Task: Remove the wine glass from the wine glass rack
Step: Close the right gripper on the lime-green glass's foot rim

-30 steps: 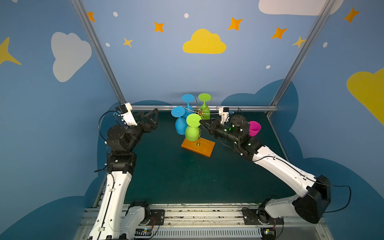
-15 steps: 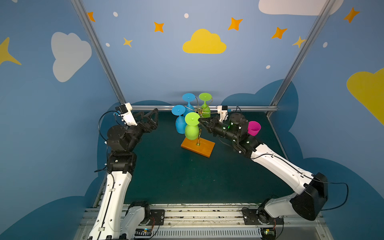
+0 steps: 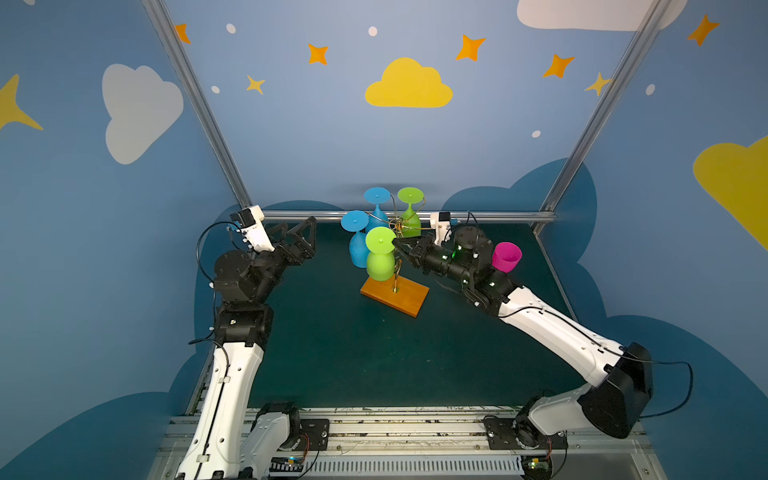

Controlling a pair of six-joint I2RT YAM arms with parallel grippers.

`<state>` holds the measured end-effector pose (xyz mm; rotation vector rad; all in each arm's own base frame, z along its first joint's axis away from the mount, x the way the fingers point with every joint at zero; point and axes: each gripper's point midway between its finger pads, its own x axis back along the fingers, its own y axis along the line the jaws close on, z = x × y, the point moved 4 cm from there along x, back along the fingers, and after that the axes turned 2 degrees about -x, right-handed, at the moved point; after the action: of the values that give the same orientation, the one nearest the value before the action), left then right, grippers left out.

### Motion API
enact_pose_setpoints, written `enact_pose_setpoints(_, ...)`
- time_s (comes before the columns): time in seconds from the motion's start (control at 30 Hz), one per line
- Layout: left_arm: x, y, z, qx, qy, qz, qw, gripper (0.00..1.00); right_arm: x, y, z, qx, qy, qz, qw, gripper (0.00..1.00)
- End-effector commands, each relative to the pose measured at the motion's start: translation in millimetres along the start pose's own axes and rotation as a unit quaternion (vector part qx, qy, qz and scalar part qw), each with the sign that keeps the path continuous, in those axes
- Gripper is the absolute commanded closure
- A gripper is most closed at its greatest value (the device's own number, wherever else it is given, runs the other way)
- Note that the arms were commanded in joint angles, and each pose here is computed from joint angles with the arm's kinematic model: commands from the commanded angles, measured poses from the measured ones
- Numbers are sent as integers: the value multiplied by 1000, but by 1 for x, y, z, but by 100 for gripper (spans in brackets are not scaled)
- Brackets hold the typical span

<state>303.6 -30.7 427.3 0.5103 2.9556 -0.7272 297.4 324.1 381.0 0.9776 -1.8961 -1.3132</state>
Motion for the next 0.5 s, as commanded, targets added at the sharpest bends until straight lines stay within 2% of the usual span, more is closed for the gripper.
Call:
enact_pose_setpoints(0.0,3,-2,-1,-8,-4,0,1000,1,1,21,-3,26,-14,-23,999,100)
enact_pose_setpoints(0.47,7,-4,-3,-10,-9,1,1000,1,1,25,9,56,-6,-5,998,100)
